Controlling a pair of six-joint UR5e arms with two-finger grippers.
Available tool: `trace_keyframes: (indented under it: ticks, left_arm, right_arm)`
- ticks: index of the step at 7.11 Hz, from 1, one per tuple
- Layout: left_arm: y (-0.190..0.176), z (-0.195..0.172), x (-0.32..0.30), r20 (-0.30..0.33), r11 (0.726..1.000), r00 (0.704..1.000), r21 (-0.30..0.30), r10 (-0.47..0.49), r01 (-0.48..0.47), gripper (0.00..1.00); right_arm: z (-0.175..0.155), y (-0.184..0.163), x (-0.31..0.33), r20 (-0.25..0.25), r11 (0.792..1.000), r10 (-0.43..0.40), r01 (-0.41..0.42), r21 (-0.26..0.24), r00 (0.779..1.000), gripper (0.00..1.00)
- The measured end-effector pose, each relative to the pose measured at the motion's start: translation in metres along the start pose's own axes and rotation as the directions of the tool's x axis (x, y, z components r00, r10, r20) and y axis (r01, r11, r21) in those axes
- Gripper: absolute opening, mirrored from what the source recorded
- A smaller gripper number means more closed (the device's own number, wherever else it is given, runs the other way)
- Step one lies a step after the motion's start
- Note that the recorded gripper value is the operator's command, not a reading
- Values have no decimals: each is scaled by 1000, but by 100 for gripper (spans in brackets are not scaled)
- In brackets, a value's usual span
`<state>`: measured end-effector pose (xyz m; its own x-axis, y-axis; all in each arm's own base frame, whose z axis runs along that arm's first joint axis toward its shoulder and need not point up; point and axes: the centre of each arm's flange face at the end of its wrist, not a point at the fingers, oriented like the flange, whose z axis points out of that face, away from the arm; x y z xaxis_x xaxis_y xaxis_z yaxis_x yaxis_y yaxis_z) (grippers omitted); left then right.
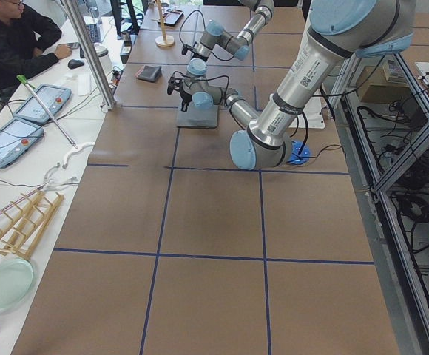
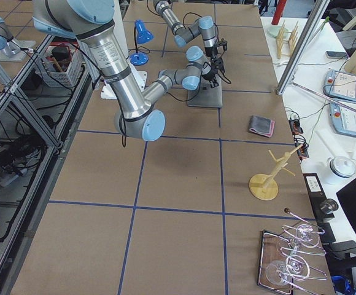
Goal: Close laptop
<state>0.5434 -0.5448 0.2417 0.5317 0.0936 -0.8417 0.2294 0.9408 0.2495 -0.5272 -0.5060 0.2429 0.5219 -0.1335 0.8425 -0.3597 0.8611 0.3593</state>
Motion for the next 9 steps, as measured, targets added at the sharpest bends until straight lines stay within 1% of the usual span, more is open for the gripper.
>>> trace_keyframes:
  ticks: [1,3,5,8,9]
  left_arm:
    - [-1,8,-3,11,1000,1000,-4,-3,3,0]
    - [-2,26,-10,26,1000,1000,-11,-5,5,0]
    - [-1,38,-12,28,1000,1000,-14,-4,4,0]
    - [-12,32,-7,13,1000,1000,-8,9,-9,0]
    - [-19,26,-7,-3,1000,1000,-21,8,-8,5]
  right_arm:
    - [7,-3,-4,-4,1000,2,-2,-8,1000,0]
    - [8,-16,-2,5,999,13,-13,-39,1000,0]
    - [6,-23,1,11,999,20,-19,-46,1000,0]
    - [4,-31,5,15,998,26,-25,-51,1000,0]
    - [3,-33,6,16,998,28,-27,-54,999,0]
